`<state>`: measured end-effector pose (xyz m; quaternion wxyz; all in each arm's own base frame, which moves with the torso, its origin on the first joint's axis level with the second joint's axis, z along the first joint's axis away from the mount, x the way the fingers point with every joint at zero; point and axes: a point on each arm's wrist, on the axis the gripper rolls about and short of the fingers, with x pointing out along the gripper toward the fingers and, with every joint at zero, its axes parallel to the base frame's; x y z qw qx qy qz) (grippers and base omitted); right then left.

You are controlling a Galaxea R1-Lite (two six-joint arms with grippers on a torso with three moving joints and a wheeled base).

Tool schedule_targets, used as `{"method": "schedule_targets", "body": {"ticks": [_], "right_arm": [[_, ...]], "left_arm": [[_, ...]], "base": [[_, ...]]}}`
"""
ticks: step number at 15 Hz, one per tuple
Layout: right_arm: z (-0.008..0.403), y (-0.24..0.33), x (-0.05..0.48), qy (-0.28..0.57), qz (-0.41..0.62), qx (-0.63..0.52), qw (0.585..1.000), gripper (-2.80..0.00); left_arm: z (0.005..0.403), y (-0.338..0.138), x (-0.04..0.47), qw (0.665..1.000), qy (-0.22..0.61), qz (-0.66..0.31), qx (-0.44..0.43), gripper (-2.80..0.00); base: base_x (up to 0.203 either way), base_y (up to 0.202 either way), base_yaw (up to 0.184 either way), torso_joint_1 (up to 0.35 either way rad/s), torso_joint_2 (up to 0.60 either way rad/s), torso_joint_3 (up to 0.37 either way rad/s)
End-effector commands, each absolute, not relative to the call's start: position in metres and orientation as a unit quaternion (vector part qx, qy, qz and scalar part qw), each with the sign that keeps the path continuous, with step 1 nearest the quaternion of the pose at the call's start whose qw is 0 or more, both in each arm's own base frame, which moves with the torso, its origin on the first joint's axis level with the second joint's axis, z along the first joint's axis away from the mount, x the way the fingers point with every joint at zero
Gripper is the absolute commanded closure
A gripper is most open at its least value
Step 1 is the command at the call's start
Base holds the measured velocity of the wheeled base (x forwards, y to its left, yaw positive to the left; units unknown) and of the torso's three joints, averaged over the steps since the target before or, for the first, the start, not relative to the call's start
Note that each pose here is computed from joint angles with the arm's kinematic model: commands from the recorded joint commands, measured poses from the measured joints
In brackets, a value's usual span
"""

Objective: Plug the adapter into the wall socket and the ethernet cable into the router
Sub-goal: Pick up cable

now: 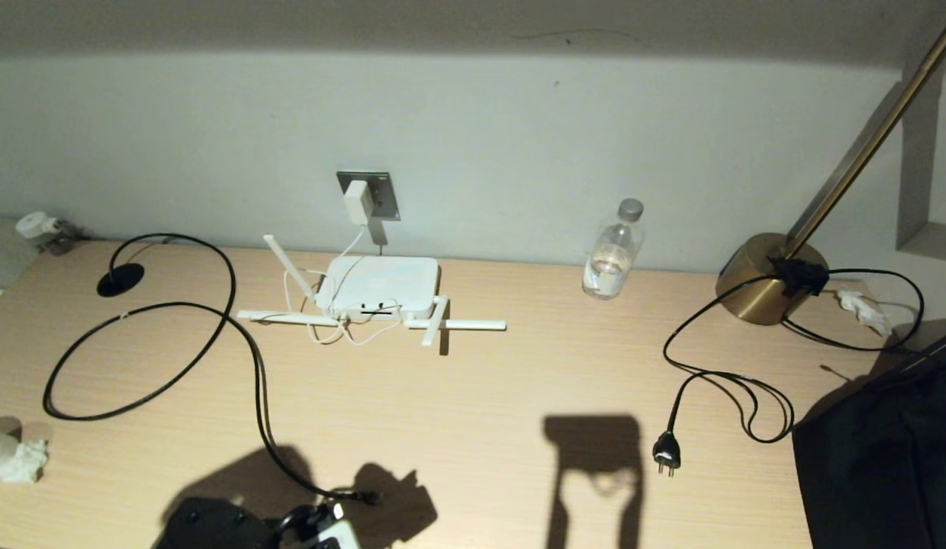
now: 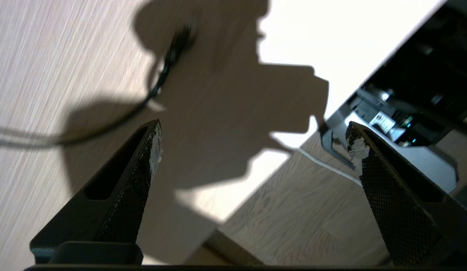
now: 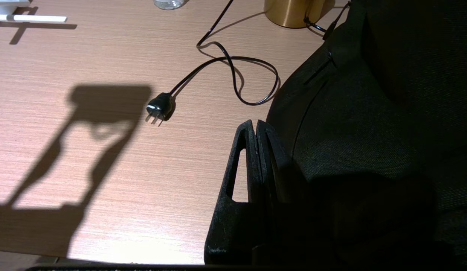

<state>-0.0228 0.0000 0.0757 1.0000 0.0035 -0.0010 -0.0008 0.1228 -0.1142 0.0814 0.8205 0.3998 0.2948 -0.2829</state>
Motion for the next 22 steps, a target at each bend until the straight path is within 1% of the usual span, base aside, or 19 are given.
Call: {"method": "schedule_targets", "body": {"ticks": [1, 4, 7, 8, 10, 12, 15, 20, 21, 22], "right_arm": [[0.076, 0.000, -0.023, -0.002, -0.001, 0.003, 1.000, 0.00], [0.076, 0.000, -0.023, -0.002, -0.001, 0.004, 1.000, 0.00], [0.076, 0.000, -0.023, -0.002, -0.001, 0.004, 1.000, 0.00], [0.076, 0.000, -0.023, -0.002, -0.001, 0.004, 1.000, 0.00], [0.076, 0.000, -0.023, -0.002, -0.001, 0.003, 1.000, 0.00], [0.076, 0.000, -0.023, -0.002, -0.001, 0.004, 1.000, 0.00], [0.076, 0.000, -0.023, -0.002, -0.001, 0.004, 1.000, 0.00], [0.076, 0.000, -0.023, -0.002, -0.001, 0.003, 1.000, 0.00], [0.076, 0.000, -0.023, -0.002, -0.001, 0.004, 1.000, 0.00], [0.076, 0.000, -0.023, -0.002, -0.001, 0.004, 1.000, 0.00]], "left_arm": [[0.067, -0.127, 0.136, 0.804, 0.320, -0.288, 0.411, -2.80], [0.057, -0.140, 0.154, 0.785, 0.324, -0.315, 0.423, -2.80], [0.066, -0.139, 0.181, 0.765, 0.283, -0.359, 0.454, -2.80], [0.069, -0.131, 0.191, 0.757, 0.268, -0.374, 0.464, 0.00], [0.079, -0.113, 0.211, 0.742, 0.219, -0.403, 0.488, 0.00], [0.098, -0.105, 0.210, 0.751, 0.182, -0.404, 0.489, 0.00], [0.102, -0.088, 0.204, 0.749, 0.207, -0.395, 0.490, 0.00], [0.101, -0.084, 0.201, 0.743, 0.215, -0.396, 0.495, 0.00], [0.099, -0.084, 0.200, 0.738, 0.225, -0.401, 0.494, -2.77], [0.095, -0.084, 0.200, 0.732, 0.237, -0.406, 0.494, -2.80]], "base": [[0.000, 0.000, 0.000, 0.000, 0.00, 0.000], [0.000, 0.000, 0.000, 0.000, 0.00, 0.000], [0.000, 0.000, 0.000, 0.000, 0.00, 0.000], [0.000, 0.000, 0.000, 0.000, 0.00, 0.000], [0.000, 0.000, 0.000, 0.000, 0.00, 0.000], [0.000, 0.000, 0.000, 0.000, 0.00, 0.000], [0.000, 0.000, 0.000, 0.000, 0.00, 0.000], [0.000, 0.000, 0.000, 0.000, 0.00, 0.000], [0.000, 0.000, 0.000, 0.000, 0.00, 0.000], [0.000, 0.000, 0.000, 0.000, 0.00, 0.000]]}}
